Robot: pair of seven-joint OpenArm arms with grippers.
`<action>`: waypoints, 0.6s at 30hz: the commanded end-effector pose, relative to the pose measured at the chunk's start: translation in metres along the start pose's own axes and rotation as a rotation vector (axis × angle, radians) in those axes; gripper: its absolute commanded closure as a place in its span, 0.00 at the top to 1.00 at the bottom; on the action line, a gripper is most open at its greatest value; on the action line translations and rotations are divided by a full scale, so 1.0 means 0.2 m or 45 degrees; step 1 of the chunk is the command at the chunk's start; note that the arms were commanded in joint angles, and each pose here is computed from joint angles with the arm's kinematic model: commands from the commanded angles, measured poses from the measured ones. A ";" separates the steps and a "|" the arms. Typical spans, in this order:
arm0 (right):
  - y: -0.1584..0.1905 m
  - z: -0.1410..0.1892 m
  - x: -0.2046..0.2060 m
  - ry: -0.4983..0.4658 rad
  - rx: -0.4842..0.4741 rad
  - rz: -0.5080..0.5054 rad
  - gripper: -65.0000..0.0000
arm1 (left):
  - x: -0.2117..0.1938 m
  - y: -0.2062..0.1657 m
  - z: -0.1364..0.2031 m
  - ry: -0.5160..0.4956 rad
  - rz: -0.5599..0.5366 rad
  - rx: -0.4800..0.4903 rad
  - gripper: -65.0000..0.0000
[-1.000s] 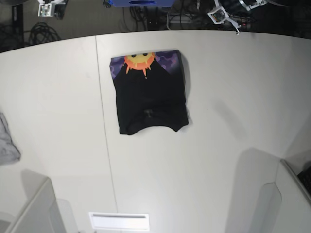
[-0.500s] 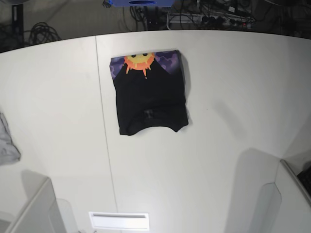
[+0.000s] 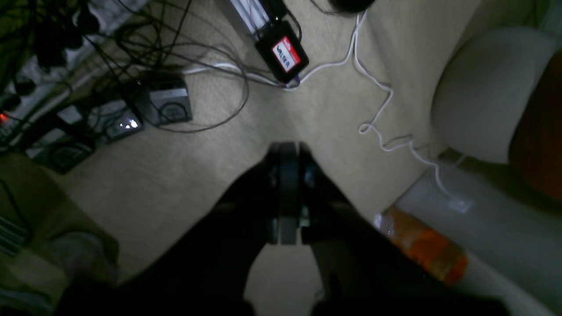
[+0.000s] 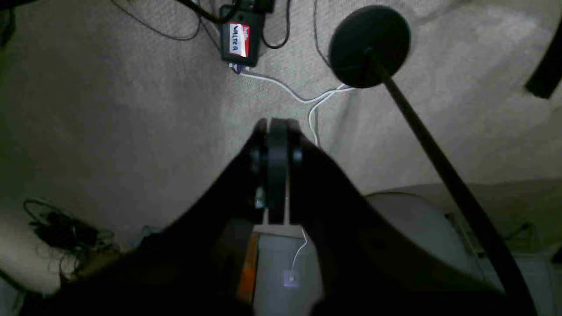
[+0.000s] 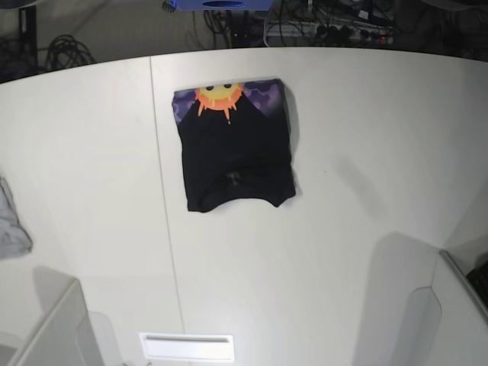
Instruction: Fold the T-shirt properly
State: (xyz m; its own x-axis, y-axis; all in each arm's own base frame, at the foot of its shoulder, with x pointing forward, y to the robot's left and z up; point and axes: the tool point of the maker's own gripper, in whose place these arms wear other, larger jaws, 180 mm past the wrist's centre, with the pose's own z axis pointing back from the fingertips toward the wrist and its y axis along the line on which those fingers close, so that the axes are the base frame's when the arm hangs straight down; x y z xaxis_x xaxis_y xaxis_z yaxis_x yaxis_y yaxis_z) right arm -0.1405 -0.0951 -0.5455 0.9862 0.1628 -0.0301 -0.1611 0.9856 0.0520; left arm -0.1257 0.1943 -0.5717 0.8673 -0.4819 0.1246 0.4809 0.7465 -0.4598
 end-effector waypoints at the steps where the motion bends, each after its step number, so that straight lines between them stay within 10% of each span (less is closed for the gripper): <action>1: 0.00 0.00 -0.09 0.033 0.000 0.006 0.00 | -0.05 0.02 0.01 0.027 0.033 0.000 0.00; 13: -0.17 -0.33 -0.29 0.052 0.099 0.072 0.00 | -0.05 -0.10 -0.24 0.050 0.400 -0.026 0.00; 18: -0.20 -0.39 -0.20 -0.005 0.237 -0.185 0.00 | 0.03 -0.04 -0.31 -0.009 0.516 0.120 0.00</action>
State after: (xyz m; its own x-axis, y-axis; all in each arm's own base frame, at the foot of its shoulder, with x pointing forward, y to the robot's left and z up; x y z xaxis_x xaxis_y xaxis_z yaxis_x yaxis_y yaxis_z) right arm -0.1796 -0.1311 -0.6242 0.9975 0.0120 -0.0701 0.0053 0.9707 0.2404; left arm -0.1209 0.1541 -0.6248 0.9913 -0.1300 -0.0211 0.1118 0.9155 -0.3864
